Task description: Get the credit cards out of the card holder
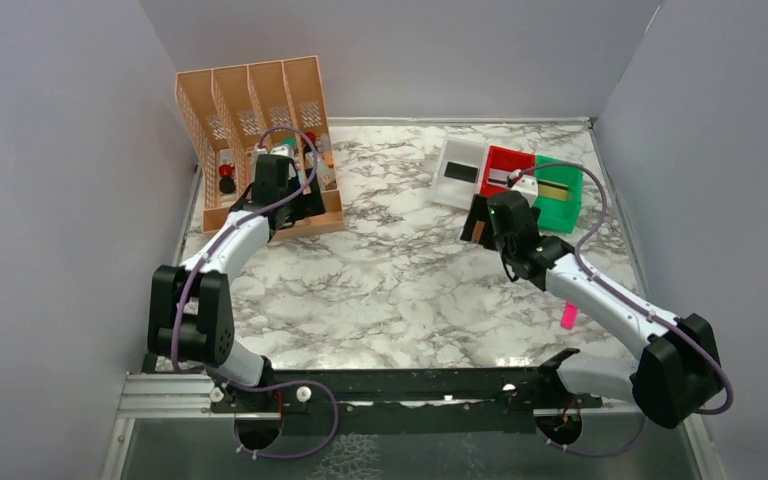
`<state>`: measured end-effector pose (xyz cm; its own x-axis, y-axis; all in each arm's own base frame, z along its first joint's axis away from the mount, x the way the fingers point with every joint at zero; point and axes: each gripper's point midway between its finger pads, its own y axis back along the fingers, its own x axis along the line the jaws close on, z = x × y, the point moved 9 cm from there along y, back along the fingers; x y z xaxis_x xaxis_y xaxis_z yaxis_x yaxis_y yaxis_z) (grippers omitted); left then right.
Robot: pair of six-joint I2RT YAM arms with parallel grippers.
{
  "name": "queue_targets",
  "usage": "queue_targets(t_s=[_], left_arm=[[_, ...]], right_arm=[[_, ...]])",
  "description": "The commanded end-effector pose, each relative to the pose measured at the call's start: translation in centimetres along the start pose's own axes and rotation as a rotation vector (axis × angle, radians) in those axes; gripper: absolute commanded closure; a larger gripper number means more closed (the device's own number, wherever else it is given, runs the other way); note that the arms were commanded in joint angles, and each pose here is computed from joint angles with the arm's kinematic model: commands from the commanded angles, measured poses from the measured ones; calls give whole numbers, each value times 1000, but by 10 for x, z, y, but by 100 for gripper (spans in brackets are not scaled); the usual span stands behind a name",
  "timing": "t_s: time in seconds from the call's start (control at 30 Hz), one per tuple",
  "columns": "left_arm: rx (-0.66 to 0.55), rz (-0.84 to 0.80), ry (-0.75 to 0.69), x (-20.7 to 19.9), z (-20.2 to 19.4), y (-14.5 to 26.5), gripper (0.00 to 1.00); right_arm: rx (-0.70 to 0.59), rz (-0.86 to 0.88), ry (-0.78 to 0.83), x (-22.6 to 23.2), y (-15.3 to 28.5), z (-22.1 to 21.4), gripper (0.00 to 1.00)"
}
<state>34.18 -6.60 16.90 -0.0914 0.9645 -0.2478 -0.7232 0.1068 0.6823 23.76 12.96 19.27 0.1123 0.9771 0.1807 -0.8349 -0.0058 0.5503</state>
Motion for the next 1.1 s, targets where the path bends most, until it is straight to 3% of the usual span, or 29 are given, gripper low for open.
queue_targets(t_s=[0.0, 0.1, 0.27, 0.47, 0.87, 1.07], left_arm=[[-53, -94, 25, -6, 1, 30, 1], [-62, -162, 33, -11, -5, 47, 1], [-50, -280, -11, -16, -19, 71, 1], [-13, -396, -21, -20, -35, 84, 1], [-12, -347, -31, -15, -38, 89, 1], [-5, -335, -24, -14, -38, 87, 1]], right_arm=[[32, 87, 20, 9, -21, 20, 1], [71, 75, 21, 10, -42, 21, 0], [138, -99, 7, -20, -76, 13, 2], [149, -37, 67, -26, -99, 6, 10], [328, -114, 76, -34, -119, -30, 36], [407, 71, 45, -34, -95, -60, 44]])
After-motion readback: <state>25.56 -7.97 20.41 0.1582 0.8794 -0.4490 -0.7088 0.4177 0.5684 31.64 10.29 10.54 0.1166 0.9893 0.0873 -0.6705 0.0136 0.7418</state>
